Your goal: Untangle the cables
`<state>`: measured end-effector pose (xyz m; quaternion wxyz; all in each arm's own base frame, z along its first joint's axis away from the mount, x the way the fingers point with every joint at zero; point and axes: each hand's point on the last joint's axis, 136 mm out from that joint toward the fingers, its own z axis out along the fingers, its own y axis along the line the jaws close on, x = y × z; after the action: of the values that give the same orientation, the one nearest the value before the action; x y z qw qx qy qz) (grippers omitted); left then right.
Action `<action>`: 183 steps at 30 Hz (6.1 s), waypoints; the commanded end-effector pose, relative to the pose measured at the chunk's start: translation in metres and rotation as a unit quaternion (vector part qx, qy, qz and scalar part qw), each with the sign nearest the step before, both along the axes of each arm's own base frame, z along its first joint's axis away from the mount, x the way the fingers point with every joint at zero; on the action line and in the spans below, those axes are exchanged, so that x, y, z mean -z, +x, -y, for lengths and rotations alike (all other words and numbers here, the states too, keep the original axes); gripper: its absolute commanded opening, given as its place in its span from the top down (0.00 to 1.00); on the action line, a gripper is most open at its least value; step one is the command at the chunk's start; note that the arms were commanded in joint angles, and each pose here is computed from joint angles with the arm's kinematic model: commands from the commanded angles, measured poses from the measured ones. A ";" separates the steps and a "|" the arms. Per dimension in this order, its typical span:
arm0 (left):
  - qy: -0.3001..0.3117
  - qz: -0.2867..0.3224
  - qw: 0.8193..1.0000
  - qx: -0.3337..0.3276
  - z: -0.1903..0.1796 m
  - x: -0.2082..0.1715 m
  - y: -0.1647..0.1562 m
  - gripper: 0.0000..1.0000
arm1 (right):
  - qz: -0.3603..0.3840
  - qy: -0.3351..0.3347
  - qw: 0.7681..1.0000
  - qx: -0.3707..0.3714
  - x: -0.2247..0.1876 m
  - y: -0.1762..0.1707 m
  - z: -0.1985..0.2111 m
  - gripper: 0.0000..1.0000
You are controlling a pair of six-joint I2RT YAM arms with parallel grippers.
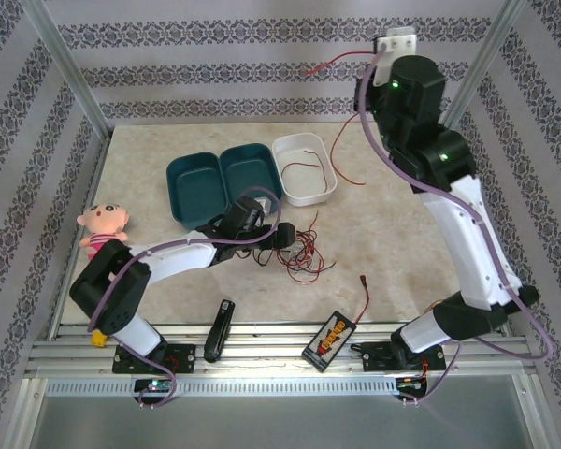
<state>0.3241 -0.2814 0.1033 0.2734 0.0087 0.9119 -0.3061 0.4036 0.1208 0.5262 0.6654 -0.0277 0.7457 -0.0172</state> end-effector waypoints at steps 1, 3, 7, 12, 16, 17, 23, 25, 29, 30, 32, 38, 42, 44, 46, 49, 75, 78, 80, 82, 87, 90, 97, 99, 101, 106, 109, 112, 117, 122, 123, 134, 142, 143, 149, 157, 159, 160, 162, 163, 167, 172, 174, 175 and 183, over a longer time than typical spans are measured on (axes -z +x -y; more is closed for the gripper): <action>0.030 0.034 0.999 -0.020 -0.021 -0.017 0.004 0.01 | -0.039 0.025 0.999 -0.009 0.033 0.030 -0.010 1.00; 0.041 0.044 0.998 -0.033 -0.031 -0.020 0.002 0.01 | -0.065 0.037 0.997 -0.017 0.056 0.050 -0.017 1.00; 0.065 0.048 0.995 -0.065 -0.055 -0.022 -0.001 0.01 | -0.115 0.058 0.991 -0.020 0.104 0.091 -0.026 1.00; 0.063 0.051 0.991 -0.103 -0.082 -0.024 -0.002 0.01 | -0.170 0.071 0.983 -0.012 0.163 0.137 -0.030 1.00; 0.067 0.056 0.988 -0.127 -0.100 -0.024 -0.002 0.01 | -0.209 0.075 0.975 -0.002 0.205 0.161 -0.035 1.00; 0.068 0.057 0.987 -0.130 -0.102 -0.024 -0.002 0.01 | -0.216 0.074 0.974 0.001 0.214 0.165 -0.036 1.00; 0.077 0.056 0.986 -0.140 -0.112 -0.022 -0.001 0.01 | -0.253 0.059 0.965 0.025 0.268 0.181 -0.035 1.00; 0.078 0.054 0.986 -0.141 -0.114 -0.021 0.000 0.01 | -0.267 0.051 0.962 0.035 0.286 0.185 -0.031 1.00; 0.078 0.050 0.986 -0.140 -0.113 -0.019 0.000 0.01 | -0.288 0.041 0.955 0.050 0.310 0.188 -0.021 1.00; 0.079 0.048 0.986 -0.140 -0.114 -0.017 0.000 0.01 | -0.292 0.037 0.954 0.053 0.315 0.188 -0.019 1.00; 0.078 0.045 0.986 -0.141 -0.113 -0.014 0.000 0.01 | -0.299 0.027 0.953 0.051 0.323 0.188 -0.018 1.00; 0.076 0.035 0.987 -0.138 -0.110 -0.008 0.002 0.01 | -0.332 0.010 0.943 0.031 0.350 0.182 -0.025 1.00; 0.075 0.028 0.988 -0.134 -0.107 -0.003 0.003 0.01 | -0.366 0.001 0.930 0.025 0.372 0.171 -0.035 1.00; 0.074 0.026 0.988 -0.133 -0.106 -0.003 0.003 0.01 | -0.386 0.000 0.922 0.027 0.383 0.164 -0.038 1.00; 0.073 0.023 0.988 -0.131 -0.105 -0.001 0.003 0.01 | -0.404 0.000 0.914 0.032 0.393 0.156 -0.041 1.00; 0.071 0.023 0.989 -0.130 -0.104 -0.001 0.003 0.01 | -0.420 0.002 0.907 0.039 0.401 0.149 -0.040 1.00; 0.061 0.001 0.992 -0.113 -0.093 0.009 0.005 0.01 | -0.486 0.018 0.872 0.057 0.433 0.122 -0.033 0.69; 0.061 0.001 0.992 -0.113 -0.092 0.010 0.005 0.01 | -0.475 0.022 0.878 0.046 0.420 0.120 -0.036 0.69; 0.061 0.002 0.992 -0.113 -0.092 0.010 0.006 0.01 | -0.466 0.030 0.883 0.035 0.409 0.117 -0.041 0.67; 0.061 0.001 0.992 -0.114 -0.092 0.010 0.006 0.01 | -0.459 0.039 0.887 0.026 0.400 0.113 -0.044 0.67; 0.063 0.002 0.992 -0.112 -0.092 0.011 0.005 0.01 | -0.438 0.052 0.898 0.011 0.377 0.095 -0.048 0.67; 0.059 0.005 0.992 -0.107 -0.090 0.011 0.006 0.01 | -0.429 0.060 0.901 0.007 0.367 0.077 -0.046 0.67; 0.055 0.016 0.996 -0.073 -0.080 0.013 0.008 0.00 | -0.439 0.096 0.893 -0.001 0.371 0.023 -0.042 0.68; 0.053 0.017 0.996 -0.064 -0.076 0.015 0.009 0.00 | -0.446 0.104 0.889 0.004 0.379 0.007 -0.041 0.68; 0.046 0.018 0.997 -0.054 -0.070 0.016 0.011 0.00 | -0.456 0.110 0.883 0.009 0.388 -0.006 -0.041 0.68; 0.023 0.012 0.999 -0.032 -0.055 0.020 0.013 0.06 | -0.490 0.132 0.861 0.004 0.414 -0.031 -0.053 0.69; 0.013 0.007 1.000 -0.020 -0.046 0.023 0.013 0.10 | -0.503 0.142 0.853 -0.004 0.422 -0.042 -0.058 0.69; 0.008 0.001 1.000 -0.010 -0.039 0.025 0.011 0.12 | -0.520 0.152 0.841 -0.021 0.428 -0.055 -0.066 0.73; 0.003 -0.005 1.000 -0.004 -0.031 0.029 0.011 0.16 | -0.540 0.139 0.830 -0.032 0.432 -0.078 -0.073 0.82; -0.006 -0.009 1.000 0.006 -0.023 0.031 0.010 0.23 | -0.541 0.134 0.828 -0.058 0.428 -0.090 -0.082 0.85; -0.009 -0.010 1.000 0.008 -0.021 0.031 0.010 0.24 | -0.544 0.133 0.826 -0.063 0.429 -0.091 -0.085 0.85; -0.028 -0.031 0.999 0.017 -0.010 0.041 0.007 0.36 | -0.577 0.108 0.805 -0.083 0.448 -0.098 -0.103 0.84; -0.038 -0.038 0.998 0.021 -0.004 0.045 0.007 0.41 | -0.594 0.096 0.795 -0.081 0.461 -0.100 -0.103 0.83; -0.039 -0.038 0.998 0.022 -0.003 0.044 0.007 0.41 | -0.596 0.097 0.793 -0.081 0.462 -0.100 -0.104 0.83; -0.039 -0.044 0.998 0.024 -0.003 0.048 0.005 0.43 | -0.605 0.103 0.784 -0.089 0.467 -0.104 -0.110 0.81; -0.040 -0.048 0.998 0.022 -0.003 0.051 0.005 0.45 | -0.606 0.108 0.782 -0.101 0.462 -0.106 -0.115 0.86; -0.041 -0.049 0.998 0.023 -0.002 0.051 0.006 0.45 | -0.603 0.108 0.784 -0.103 0.458 -0.106 -0.115 0.92; -0.040 -0.049 0.998 0.023 -0.002 0.051 0.006 0.45 | -0.601 0.107 0.785 -0.104 0.455 -0.105 -0.115 0.96; -0.040 -0.049 0.998 0.022 -0.002 0.051 0.006 0.45 | -0.593 0.103 0.792 -0.106 0.446 -0.104 -0.113 1.00; -0.039 -0.050 0.998 0.023 -0.002 0.052 0.005 0.45 | -0.589 0.102 0.794 -0.109 0.442 -0.103 -0.113 1.00; -0.036 -0.052 0.998 0.022 -0.003 0.053 0.006 0.46 | -0.563 0.106 0.810 -0.128 0.418 -0.101 -0.116 1.00; -0.037 -0.055 0.998 0.021 -0.002 0.055 0.006 0.47 | -0.537 0.109 0.823 -0.147 0.393 -0.100 -0.117 1.00; -0.037 -0.056 0.998 0.021 -0.002 0.056 0.006 0.48 | -0.526 0.110 0.830 -0.150 0.385 -0.099 -0.116 1.00; -0.036 -0.055 0.998 0.022 -0.002 0.055 0.006 0.50 | -0.522 0.110 0.832 -0.150 0.381 -0.099 -0.116 1.00; -0.038 -0.055 0.998 0.019 -0.003 0.057 0.006 0.58 | -0.525 0.129 0.821 -0.183 0.385 -0.103 -0.129 1.00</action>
<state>0.3254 -0.2667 0.0387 0.2074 -0.0093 0.9216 -0.3279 0.3056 0.2379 0.1441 0.1717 -0.0670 0.9625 0.1991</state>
